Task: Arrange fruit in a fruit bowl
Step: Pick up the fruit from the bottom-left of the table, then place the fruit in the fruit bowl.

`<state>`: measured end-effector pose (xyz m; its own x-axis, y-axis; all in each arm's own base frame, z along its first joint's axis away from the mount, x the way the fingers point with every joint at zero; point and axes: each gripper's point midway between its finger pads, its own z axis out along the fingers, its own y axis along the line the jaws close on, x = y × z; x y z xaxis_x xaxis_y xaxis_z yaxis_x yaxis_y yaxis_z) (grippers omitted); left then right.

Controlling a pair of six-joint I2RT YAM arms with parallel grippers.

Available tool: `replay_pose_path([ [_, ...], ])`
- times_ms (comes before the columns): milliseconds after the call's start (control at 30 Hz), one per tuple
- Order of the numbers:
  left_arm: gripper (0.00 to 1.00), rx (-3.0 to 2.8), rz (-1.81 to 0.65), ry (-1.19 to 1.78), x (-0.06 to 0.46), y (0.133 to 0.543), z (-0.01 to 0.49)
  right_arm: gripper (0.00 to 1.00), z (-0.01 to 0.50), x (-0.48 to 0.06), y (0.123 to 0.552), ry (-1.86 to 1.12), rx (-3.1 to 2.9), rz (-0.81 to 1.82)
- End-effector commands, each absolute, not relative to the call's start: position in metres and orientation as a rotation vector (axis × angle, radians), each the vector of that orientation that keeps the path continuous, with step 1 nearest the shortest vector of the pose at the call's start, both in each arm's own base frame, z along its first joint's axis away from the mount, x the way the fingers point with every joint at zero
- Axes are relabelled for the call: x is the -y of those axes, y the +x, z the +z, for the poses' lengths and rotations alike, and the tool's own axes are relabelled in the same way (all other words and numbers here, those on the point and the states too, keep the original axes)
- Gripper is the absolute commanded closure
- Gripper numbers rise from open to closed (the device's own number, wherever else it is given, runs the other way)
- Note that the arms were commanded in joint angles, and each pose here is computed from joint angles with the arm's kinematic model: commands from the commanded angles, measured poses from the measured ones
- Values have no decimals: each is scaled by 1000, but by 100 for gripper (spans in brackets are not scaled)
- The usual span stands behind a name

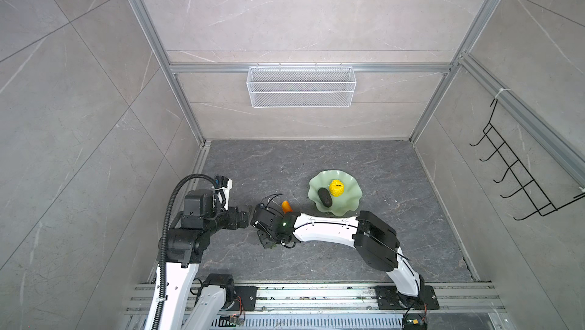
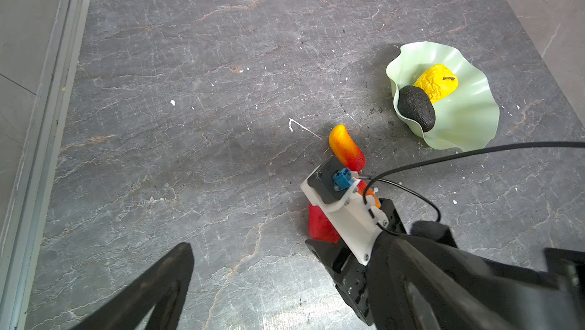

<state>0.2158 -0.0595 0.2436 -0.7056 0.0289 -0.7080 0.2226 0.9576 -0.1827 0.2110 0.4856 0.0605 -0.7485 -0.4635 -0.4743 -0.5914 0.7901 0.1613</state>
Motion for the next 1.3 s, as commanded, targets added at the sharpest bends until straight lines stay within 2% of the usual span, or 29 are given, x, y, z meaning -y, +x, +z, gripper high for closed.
replay_pose_path([
  [0, 0, -2343, -379, 204, 67, 212, 255, 62, 141, -473, 212, -768, -2444, 488],
  [167, 0, -2296, -379, 177, 65, 210, 272, 62, 194, -412, 223, -700, -2384, 389],
  [367, 0, -2309, -375, 127, 62, 212, 283, 62, 232, -301, 261, -483, -2457, 322],
  [500, 0, -2324, -368, 98, 60, 215, 280, 61, 232, -240, 288, -441, -2512, 228],
  [633, 0, -2299, -351, 88, 58, 219, 279, 61, 208, -204, 313, -466, -2583, 192],
  [800, 0, -2319, -373, 98, 61, 223, 284, 61, 180, -184, 332, -425, -2677, 268],
  [1000, 0, -2338, -372, 105, 61, 220, 280, 61, 137, -192, 337, -467, -2785, 320],
  [1267, 0, -2348, -354, 120, 60, 220, 281, 61, 115, -198, 347, -379, -2814, 348],
])
